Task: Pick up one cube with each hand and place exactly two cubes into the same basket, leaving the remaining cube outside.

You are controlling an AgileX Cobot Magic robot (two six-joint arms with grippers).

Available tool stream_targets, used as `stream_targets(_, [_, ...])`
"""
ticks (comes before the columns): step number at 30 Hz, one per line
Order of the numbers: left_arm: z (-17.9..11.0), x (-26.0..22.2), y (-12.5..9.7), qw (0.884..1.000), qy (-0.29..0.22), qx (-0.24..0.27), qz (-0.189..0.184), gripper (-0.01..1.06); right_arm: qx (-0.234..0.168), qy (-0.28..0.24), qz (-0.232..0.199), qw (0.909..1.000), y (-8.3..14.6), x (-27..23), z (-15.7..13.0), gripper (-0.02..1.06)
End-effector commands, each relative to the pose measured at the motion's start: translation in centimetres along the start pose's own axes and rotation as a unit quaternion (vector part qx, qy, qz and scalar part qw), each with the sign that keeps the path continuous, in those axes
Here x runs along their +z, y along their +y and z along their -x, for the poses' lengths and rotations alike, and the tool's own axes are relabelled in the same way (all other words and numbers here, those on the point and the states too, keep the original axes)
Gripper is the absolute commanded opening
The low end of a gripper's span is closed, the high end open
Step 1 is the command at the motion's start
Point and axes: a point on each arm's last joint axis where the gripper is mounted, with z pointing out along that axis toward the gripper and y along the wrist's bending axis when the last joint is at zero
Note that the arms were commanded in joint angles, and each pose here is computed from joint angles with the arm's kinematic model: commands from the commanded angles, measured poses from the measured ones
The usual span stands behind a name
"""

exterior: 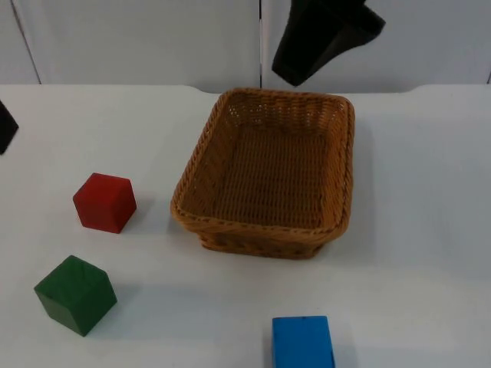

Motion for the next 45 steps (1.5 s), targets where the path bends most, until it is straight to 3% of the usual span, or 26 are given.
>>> stream_targets(1, [0.5,1.0,-0.1,1.0,0.015,0.019,0.008,1.05,-0.018,0.008,0.007,0.9998,0.6,-0.2,0.2,1.05])
stream_targets(11, [2.0,5.8,0.8,0.998,0.061,0.023,0.015,1.05,-0.036,0.042,0.028,0.998,2.1,4.3,-2.9,1.05])
stream_targets(21, [2.5,9.8,1.9,0.995,0.1,0.018,0.017,1.05,-0.085,0.059,0.061,0.9927,4.8,5.7,-2.8,1.05])
stream_targets(27, [2.4,11.5,2.2,0.993,0.12,0.014,0.014,1.05,-0.075,0.101,0.083,0.9886,5.4,8.5,-4.7,1.05])
stream_targets(35, [0.4,14.3,2.4,0.993,0.117,-0.006,0.015,1.05,-0.075,0.104,0.069,0.9894,6.0,10.6,-7.3,1.05])
stream_targets(39, [0.0,15.5,2.4,0.992,0.124,-0.016,0.011,1.05,-0.088,0.106,0.07,0.9879,6.5,10.9,-7.3,1.05])
stream_targets(45, [-0.7,17.9,1.4,0.99,0.141,0.02,0.012,1.05,-0.113,0.123,0.085,0.9823,8.1,12.4,-7.2,1.05])
